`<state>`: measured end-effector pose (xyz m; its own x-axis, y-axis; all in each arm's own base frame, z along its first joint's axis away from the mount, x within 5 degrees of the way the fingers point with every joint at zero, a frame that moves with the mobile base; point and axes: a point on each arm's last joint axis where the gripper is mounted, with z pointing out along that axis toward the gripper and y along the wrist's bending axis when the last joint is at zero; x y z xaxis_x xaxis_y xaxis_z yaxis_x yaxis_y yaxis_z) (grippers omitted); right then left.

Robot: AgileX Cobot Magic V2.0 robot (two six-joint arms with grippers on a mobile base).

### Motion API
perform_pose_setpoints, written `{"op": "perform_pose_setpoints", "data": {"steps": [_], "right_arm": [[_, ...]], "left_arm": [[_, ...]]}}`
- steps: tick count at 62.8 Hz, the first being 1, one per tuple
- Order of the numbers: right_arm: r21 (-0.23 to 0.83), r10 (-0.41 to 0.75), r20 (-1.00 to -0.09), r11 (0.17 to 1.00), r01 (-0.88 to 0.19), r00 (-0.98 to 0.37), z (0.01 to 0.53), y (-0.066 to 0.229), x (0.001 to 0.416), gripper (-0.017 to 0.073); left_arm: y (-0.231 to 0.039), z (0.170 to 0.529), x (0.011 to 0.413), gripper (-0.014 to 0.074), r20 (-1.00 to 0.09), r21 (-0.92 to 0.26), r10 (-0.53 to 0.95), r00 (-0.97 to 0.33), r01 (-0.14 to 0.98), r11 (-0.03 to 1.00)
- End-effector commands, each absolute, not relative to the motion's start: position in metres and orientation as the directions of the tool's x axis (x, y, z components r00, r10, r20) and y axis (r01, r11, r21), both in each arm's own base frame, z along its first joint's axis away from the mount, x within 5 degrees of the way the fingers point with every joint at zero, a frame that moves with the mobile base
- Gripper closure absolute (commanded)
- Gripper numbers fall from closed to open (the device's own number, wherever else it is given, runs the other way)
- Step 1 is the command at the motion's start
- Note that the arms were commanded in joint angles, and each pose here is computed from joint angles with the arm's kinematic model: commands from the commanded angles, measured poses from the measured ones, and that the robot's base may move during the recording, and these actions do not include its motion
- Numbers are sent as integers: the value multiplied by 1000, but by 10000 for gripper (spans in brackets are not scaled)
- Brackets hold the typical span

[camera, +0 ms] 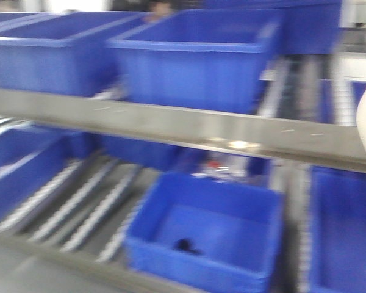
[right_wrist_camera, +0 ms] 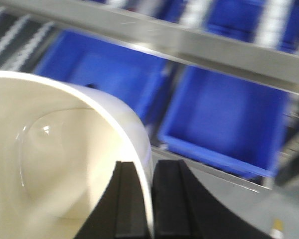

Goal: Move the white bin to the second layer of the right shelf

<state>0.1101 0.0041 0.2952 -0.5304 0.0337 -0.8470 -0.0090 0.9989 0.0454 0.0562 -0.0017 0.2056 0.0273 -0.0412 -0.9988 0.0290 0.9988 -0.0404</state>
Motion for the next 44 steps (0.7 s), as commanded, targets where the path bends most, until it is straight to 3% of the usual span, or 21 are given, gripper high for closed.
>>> {"op": "perform_pose_setpoints", "data": {"steps": [1,44], "right_arm": [[47,37,-900,999,-12,-435,311,4,114,504],[47,37,-899,999,-12,-436,311,4,114,504]], "left_arm": [[-1,205,56,509,-994,-51,-54,95,32,998],[-1,205,56,509,-994,-51,-54,95,32,998]]}}
